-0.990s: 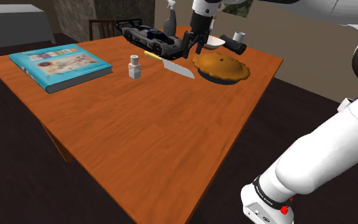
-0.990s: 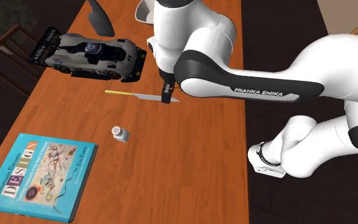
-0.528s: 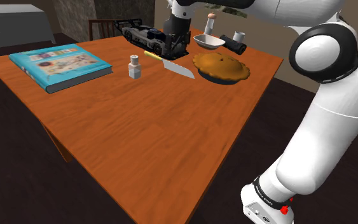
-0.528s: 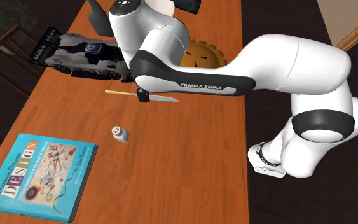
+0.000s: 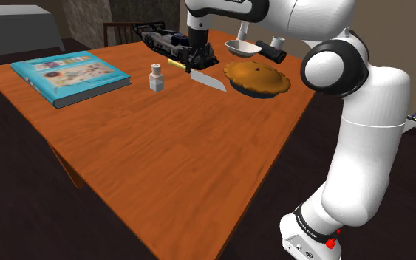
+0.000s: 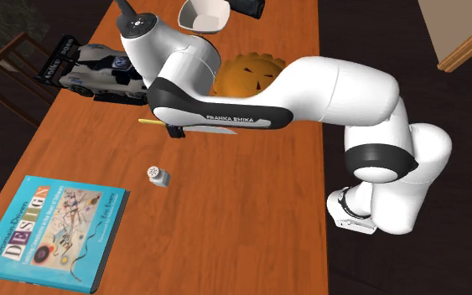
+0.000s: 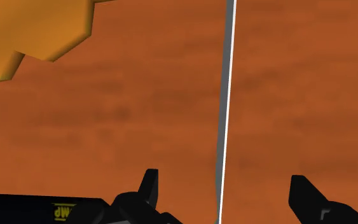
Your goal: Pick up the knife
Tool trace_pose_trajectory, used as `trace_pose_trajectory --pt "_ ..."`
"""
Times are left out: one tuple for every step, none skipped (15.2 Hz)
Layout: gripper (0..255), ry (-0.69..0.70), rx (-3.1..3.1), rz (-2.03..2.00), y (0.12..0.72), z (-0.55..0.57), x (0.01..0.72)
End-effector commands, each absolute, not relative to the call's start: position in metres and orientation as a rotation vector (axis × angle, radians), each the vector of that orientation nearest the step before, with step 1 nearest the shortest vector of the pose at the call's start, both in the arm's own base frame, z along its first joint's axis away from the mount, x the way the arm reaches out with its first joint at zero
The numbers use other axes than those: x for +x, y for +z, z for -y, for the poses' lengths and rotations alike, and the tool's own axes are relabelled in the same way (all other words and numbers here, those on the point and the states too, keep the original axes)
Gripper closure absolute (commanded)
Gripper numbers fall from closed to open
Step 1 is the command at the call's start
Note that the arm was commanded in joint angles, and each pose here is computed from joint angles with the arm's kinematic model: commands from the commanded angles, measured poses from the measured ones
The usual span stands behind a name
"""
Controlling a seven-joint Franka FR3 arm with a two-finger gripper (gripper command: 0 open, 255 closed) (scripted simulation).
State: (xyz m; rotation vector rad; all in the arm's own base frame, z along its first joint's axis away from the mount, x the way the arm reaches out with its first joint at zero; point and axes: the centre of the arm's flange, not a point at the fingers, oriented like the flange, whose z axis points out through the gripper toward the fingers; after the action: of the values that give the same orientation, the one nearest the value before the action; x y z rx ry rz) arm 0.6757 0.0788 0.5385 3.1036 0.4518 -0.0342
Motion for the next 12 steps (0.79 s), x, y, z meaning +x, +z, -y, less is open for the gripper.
trace_pose_trajectory --pt "0 -0.034 3.104 -0.452 0.529 -0.079 0.676" --pt "0 -0.034 3.104 -0.452 0.524 -0.079 0.676" --pt "0 -0.034 3.104 -0.452 0.516 -0.079 0.676" --pt "0 -0.034 3.104 -0.452 0.516 -0.079 0.676" --pt "0 -0.034 3.104 -0.452 0.516 -0.079 0.676" --pt "255 -0.034 3.104 -0.452 0.515 -0.078 0.676" --pt "255 -0.034 3.104 -0.452 0.515 -0.079 0.676" --pt "255 -0.034 3.104 -0.452 0.515 -0.079 0.676" --pt "255 -0.034 3.104 -0.452 0.515 -0.079 0.676" --pt "255 -0.034 3.104 -0.452 0.515 -0.079 0.676" --pt "255 -0.034 3.104 -0.452 0.515 -0.079 0.676" --pt "255 -0.034 3.104 -0.452 0.515 -0.079 0.676"
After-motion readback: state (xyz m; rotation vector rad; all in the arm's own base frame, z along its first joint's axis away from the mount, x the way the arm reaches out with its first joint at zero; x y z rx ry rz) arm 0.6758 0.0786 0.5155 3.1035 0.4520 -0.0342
